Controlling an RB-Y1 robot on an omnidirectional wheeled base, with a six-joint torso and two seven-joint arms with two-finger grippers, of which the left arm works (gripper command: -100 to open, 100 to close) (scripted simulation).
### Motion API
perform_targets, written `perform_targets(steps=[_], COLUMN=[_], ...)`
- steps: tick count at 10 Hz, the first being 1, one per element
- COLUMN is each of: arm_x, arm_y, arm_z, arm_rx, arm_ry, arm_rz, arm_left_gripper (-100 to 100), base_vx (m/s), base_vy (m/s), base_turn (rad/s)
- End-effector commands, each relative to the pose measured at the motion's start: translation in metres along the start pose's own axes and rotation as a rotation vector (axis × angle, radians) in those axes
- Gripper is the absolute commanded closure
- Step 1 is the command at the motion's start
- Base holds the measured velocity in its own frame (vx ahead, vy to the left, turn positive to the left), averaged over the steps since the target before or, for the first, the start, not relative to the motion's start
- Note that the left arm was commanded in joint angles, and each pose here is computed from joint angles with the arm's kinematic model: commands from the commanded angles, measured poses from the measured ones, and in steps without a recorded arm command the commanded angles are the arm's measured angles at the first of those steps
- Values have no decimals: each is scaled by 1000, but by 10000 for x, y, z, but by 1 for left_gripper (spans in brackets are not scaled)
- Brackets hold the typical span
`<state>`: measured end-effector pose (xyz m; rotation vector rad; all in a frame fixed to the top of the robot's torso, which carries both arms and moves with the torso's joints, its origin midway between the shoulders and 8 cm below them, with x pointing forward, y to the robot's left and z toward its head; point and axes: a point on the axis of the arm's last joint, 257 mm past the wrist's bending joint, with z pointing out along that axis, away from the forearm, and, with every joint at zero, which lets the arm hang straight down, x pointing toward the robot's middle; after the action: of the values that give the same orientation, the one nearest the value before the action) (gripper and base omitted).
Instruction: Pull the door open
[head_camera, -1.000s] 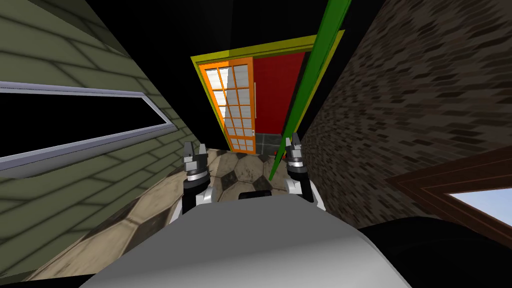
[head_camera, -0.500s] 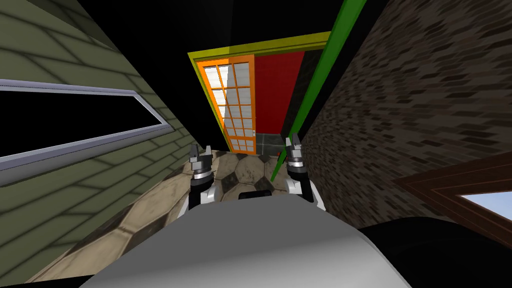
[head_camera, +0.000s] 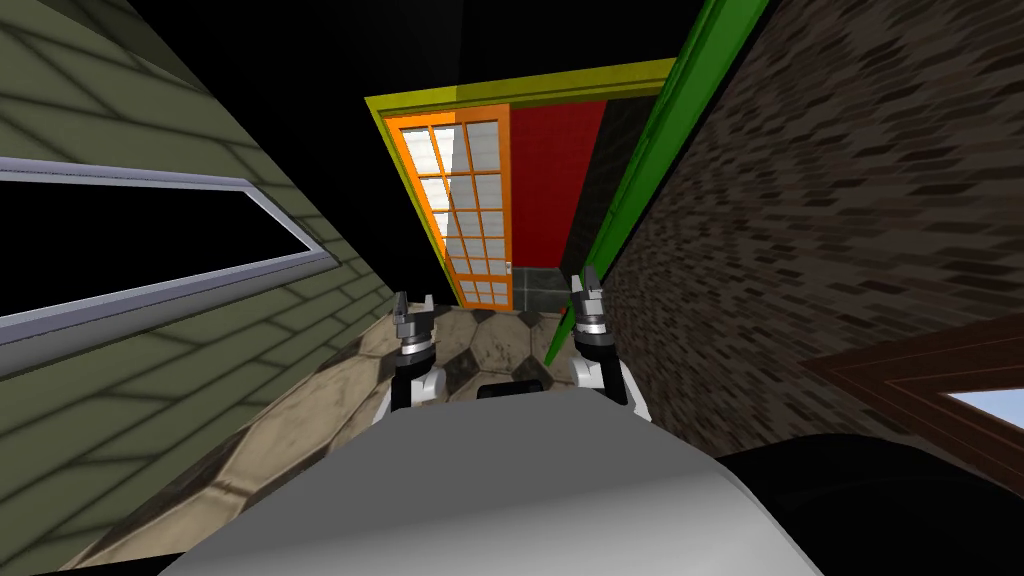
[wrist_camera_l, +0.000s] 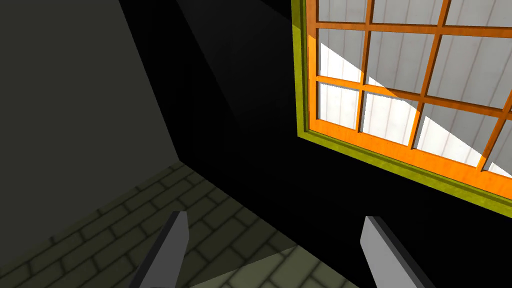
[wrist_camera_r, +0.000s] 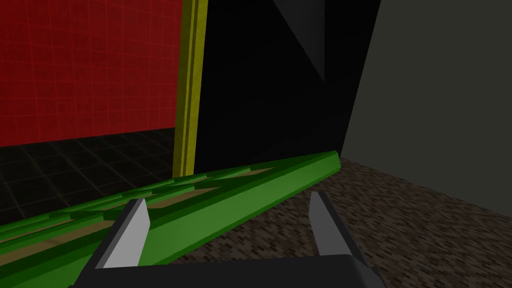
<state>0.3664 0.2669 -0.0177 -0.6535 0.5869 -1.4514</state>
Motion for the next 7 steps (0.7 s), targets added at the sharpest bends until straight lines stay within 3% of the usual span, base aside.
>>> perform_targets(steps=[1, 7], arm_x=[9, 19], arm_y=[118, 512], arm_z=[-23, -127], arm_rx=[-13, -65], arm_ry=[-5, -34], arm_rz=[-49, -220], arm_left_gripper=[-100, -100], base_vx=[80, 79], base_vy=[98, 63], base_turn=[-54, -57])
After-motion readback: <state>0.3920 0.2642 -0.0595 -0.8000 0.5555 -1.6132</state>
